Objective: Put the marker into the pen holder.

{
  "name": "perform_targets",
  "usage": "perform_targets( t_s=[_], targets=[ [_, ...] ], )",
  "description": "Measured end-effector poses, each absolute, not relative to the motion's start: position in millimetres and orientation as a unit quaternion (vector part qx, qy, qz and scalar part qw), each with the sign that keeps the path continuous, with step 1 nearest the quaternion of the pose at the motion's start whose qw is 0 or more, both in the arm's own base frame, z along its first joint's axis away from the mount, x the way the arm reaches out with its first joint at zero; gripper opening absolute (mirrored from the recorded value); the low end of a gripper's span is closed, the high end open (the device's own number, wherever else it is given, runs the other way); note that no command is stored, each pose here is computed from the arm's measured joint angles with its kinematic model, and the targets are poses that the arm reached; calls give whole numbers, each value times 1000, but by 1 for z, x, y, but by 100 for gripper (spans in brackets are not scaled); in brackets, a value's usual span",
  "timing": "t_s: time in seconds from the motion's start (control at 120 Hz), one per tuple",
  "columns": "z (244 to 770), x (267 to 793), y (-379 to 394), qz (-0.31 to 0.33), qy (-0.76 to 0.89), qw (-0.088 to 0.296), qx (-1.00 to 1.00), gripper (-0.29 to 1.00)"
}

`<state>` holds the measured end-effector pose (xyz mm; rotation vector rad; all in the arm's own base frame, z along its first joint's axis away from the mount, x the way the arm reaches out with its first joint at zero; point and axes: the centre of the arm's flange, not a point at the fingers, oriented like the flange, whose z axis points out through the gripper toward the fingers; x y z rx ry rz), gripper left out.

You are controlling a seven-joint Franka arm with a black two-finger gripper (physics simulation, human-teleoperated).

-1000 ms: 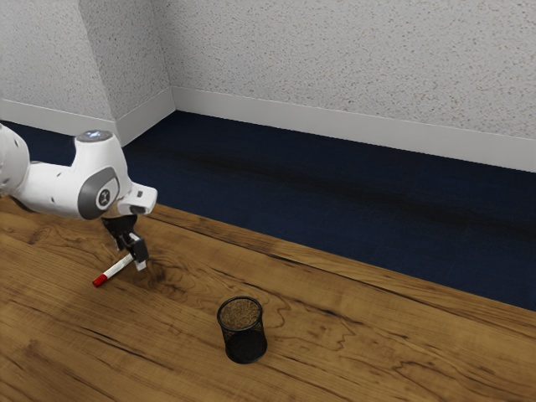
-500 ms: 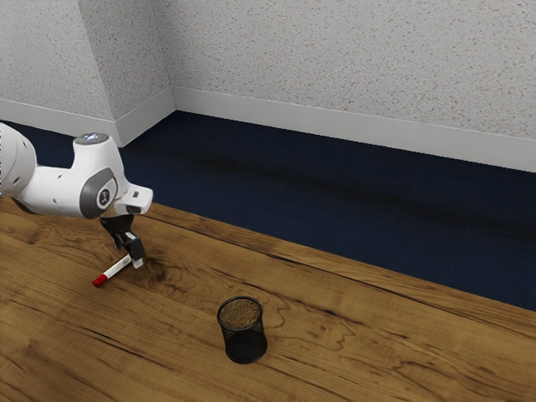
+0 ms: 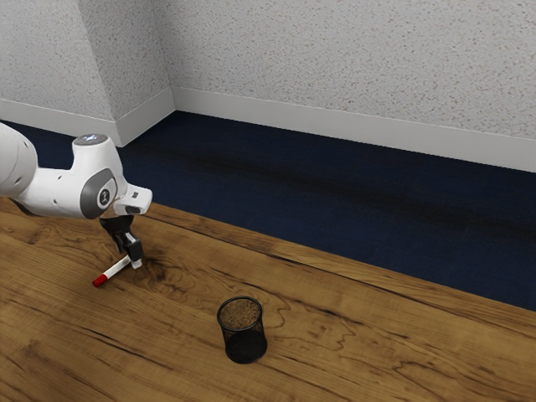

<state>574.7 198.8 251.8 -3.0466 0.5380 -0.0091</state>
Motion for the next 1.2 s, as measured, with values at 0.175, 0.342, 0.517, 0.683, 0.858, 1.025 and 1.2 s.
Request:
perform_targets(
  t_s=[0.175,0.342,0.517,0.683,0.858,1.025,1.2],
  targets=[
    [252,574,200,-3,172,21,-985,36],
    [250,573,199,-2,171,17,-985,25],
    [249,572,200,-2,170,15,-985,15],
    [249,572,201,-3,168,14,-986,2],
    [253,573,201,-7,165,19,-986,-6],
    [275,577,199,-23,164,29,-986,-8],
    [346,595,140,-75,202,45,-975,-9]
  ],
)
